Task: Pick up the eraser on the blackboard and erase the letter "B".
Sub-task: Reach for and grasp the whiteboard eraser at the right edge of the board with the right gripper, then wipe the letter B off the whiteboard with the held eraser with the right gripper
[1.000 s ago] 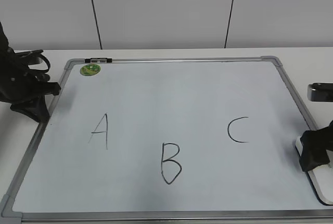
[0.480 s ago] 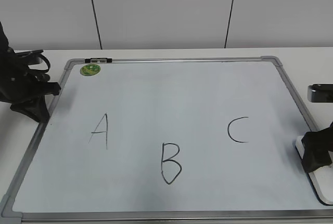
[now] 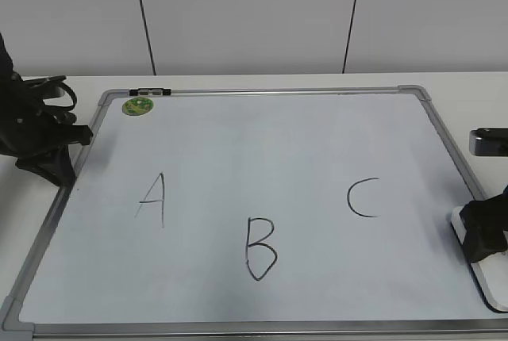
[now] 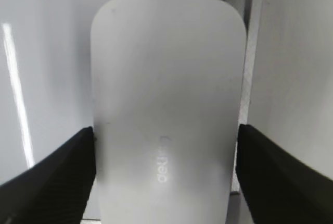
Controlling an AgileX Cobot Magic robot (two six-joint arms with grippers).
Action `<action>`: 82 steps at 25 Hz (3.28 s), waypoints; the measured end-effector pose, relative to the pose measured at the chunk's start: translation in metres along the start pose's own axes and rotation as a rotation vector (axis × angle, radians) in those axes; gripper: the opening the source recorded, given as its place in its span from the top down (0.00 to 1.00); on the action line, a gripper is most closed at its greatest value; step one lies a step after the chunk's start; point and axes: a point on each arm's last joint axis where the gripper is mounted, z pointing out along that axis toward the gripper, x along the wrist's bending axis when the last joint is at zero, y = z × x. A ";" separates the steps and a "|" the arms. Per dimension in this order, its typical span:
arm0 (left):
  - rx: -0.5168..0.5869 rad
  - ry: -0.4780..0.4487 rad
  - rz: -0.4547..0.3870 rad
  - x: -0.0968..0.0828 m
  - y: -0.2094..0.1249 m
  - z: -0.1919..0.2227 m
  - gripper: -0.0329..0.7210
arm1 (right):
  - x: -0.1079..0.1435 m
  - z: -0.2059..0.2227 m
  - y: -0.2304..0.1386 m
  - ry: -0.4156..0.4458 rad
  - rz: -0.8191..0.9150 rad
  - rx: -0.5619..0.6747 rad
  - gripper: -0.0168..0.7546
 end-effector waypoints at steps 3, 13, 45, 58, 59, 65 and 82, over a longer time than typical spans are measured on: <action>0.000 0.000 0.000 0.000 0.000 0.000 0.92 | 0.000 0.000 0.000 0.001 0.001 0.002 0.25; 0.000 0.000 0.000 0.000 0.000 0.000 0.92 | 0.000 0.000 0.000 0.002 0.002 0.008 0.30; 0.000 0.000 0.000 0.000 0.000 0.000 0.92 | 0.135 -0.065 0.037 0.094 -0.409 -0.027 0.30; 0.002 -0.004 -0.003 0.000 0.000 0.000 0.92 | 0.181 -0.038 0.049 0.125 -0.493 0.018 0.30; 0.002 -0.004 -0.003 0.000 0.000 0.000 0.92 | 0.182 -0.036 0.051 0.125 -0.494 0.021 0.30; 0.002 -0.004 -0.003 0.000 0.000 0.000 0.92 | 0.188 -0.027 0.053 0.122 -0.502 0.040 0.30; 0.001 -0.007 -0.006 -0.001 0.000 0.000 0.92 | 0.202 -0.012 0.055 0.069 -0.584 0.026 0.30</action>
